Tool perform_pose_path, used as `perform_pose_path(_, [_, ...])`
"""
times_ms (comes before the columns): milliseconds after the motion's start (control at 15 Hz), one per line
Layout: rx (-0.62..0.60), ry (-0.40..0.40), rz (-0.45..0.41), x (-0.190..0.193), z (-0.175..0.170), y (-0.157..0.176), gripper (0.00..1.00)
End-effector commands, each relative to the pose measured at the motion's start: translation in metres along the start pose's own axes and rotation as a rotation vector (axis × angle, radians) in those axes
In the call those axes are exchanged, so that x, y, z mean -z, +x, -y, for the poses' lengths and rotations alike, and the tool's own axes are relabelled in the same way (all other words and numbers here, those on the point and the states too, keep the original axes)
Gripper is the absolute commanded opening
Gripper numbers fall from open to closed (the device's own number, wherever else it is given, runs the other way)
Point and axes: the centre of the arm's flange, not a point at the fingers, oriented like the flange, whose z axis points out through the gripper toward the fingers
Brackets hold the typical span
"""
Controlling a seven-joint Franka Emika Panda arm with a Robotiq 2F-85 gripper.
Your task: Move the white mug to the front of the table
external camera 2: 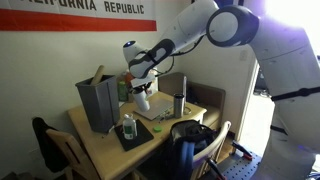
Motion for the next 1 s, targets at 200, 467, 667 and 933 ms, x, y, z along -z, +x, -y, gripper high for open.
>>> perform_pose_path(200, [0.030,-0.014,0.066,-0.013,-0.038,-0.104,0.07])
perform_pose_path(467, [-0.036,-0.007,0.068,-0.032,-0.051,-0.129,0.07])
perform_pose_path(667, [-0.116,0.018,0.054,-0.040,-0.061,-0.132,0.07])
perform_pose_path(933, [-0.199,0.044,0.026,-0.046,-0.068,-0.121,0.07])
